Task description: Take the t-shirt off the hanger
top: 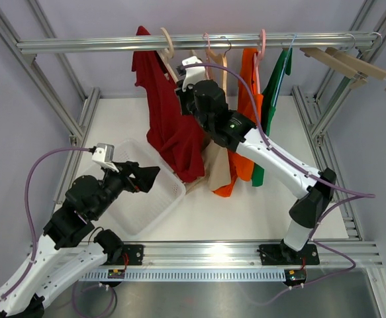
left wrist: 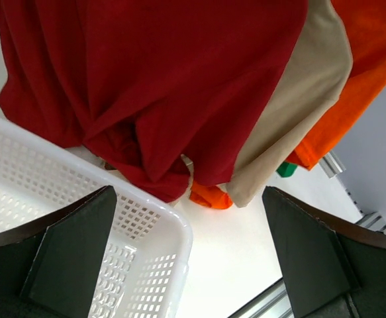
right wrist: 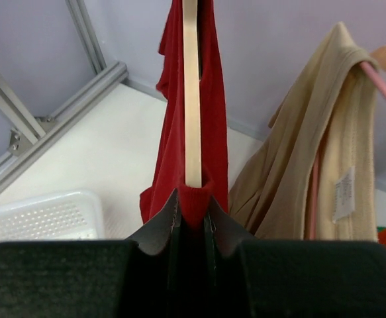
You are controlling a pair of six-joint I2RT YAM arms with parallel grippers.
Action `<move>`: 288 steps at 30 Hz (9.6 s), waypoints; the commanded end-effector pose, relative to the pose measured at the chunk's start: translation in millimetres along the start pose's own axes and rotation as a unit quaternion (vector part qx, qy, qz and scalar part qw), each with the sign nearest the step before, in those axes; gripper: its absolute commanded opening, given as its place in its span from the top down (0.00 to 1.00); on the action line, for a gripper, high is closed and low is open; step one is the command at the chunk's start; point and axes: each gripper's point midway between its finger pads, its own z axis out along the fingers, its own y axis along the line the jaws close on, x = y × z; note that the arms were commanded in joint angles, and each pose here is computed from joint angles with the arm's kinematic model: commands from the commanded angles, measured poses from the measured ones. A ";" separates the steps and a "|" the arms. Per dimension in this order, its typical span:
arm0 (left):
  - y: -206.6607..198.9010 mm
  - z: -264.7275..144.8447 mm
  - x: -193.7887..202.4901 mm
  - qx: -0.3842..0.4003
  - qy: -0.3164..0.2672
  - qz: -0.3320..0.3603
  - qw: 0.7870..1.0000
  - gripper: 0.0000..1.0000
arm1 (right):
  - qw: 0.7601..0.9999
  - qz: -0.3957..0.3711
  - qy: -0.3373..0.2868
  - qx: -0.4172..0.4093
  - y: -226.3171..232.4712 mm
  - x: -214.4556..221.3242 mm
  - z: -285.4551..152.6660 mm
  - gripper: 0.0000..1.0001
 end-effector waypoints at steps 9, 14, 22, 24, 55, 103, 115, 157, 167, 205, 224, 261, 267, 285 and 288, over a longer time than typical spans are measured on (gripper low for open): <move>-35.9 0.8 -56.4 0.060 -0.091 -0.074 0.991 0.02 | 0.988 0.054 -0.147 0.011 -23.7 -67.2 -55.6 1.00; -55.2 2.5 -85.1 0.101 -0.143 -0.108 0.979 0.07 | 0.989 0.076 -0.129 0.000 -24.2 -35.7 -82.9 1.00; -91.8 39.4 -92.8 0.166 -0.125 -0.131 0.969 0.09 | 0.989 0.109 -0.090 -0.031 -3.1 20.3 -125.3 1.00; -92.6 51.3 -91.8 0.163 -0.125 -0.138 0.969 0.09 | 0.989 0.120 -0.084 -0.029 -2.1 30.8 -136.7 1.00; -96.7 117.6 -112.4 0.138 -0.160 -0.236 0.949 0.18 | 0.976 0.175 -0.108 -0.069 27.9 52.4 -203.5 1.00; -118.5 87.8 -107.2 0.202 -0.117 -0.270 0.934 1.00 | 0.991 0.066 -0.093 -0.068 51.2 -20.6 -215.7 0.30; -117.2 85.2 -102.8 0.202 -0.111 -0.267 0.936 1.00 | 0.995 0.027 -0.091 0.011 39.8 -17.9 -196.6 0.77; -145.3 42.4 51.7 0.222 0.119 0.014 0.968 0.01 | 0.972 0.128 -0.195 0.035 -13.9 -151.1 -213.7 1.00; -146.1 68.2 58.0 0.143 0.081 0.121 0.979 0.44 | 0.969 0.148 -0.196 0.014 -17.3 -148.2 -226.8 1.00; -106.7 -13.5 251.0 0.157 0.286 0.174 0.929 1.00 | 0.929 0.167 -0.328 0.036 -73.8 -228.7 -265.2 1.00; -99.1 31.6 -44.2 -0.031 -0.131 0.121 0.983 1.00 | 0.940 0.194 -0.169 -0.223 -19.9 -134.6 -335.0 1.00; -150.1 20.2 -265.6 0.013 -0.308 0.218 0.926 1.00 | 0.928 0.240 -0.052 -0.280 -30.8 -37.4 -396.5 1.00; -141.8 2.0 -328.2 -0.048 -0.341 0.245 0.906 1.00 | 0.924 0.236 0.028 -0.300 -17.6 9.1 -400.1 1.00; -39.4 -3.7 -280.8 -0.164 -0.299 0.217 0.915 1.00 | 0.954 0.215 0.016 -0.209 -50.3 18.6 -385.8 1.00; -13.2 -8.5 -244.0 -0.185 -0.275 0.184 0.925 1.00 | 0.955 0.210 0.013 -0.208 -46.4 14.1 -378.5 1.00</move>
